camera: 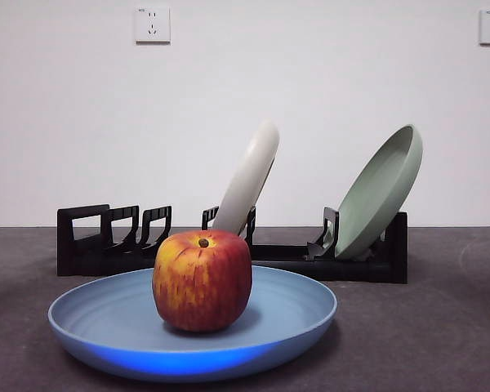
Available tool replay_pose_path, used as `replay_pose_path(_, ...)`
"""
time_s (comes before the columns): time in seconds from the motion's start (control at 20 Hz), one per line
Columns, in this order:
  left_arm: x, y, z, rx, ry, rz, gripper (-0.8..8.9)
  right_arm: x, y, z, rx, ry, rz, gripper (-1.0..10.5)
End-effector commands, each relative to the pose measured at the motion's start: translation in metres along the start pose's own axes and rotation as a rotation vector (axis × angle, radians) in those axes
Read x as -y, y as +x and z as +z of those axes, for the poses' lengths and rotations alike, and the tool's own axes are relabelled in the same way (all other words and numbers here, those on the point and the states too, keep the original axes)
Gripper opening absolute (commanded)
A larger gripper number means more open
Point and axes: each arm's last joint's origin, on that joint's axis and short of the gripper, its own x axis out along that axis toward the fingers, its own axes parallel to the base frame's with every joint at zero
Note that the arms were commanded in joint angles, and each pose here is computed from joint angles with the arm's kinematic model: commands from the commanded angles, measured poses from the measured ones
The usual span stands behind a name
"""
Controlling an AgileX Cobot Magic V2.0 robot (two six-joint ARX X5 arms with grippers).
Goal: Take the blue plate from the plate rack,put the plate on the table,take the apple from the table,put the apple in the plate
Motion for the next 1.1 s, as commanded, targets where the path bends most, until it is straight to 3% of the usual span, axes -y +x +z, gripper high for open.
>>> replay_pose_path(0.05, -0.011, 0.001, -0.026, -0.003, 0.007, 0.045, -0.03, 0.0, 0.0, 0.0, 0.006, 0.011, -0.002, 0.0)
replay_pose_path(0.55, -0.031, -0.002, -0.082, -0.028, -0.019, 0.183, -0.03, 0.0, 0.0, 0.0, 0.006, 0.011, -0.002, 0.0)
replay_pose_path(0.75, -0.031, -0.006, -0.088, -0.07, -0.022, 0.213, -0.03, 0.0, 0.0, 0.0, 0.006, 0.011, -0.002, 0.0)
replay_pose_path(1.1, -0.03, -0.007, -0.086, -0.041, -0.016, 0.209, -0.03, 0.0, 0.0, 0.0, 0.006, 0.011, -0.002, 0.0)
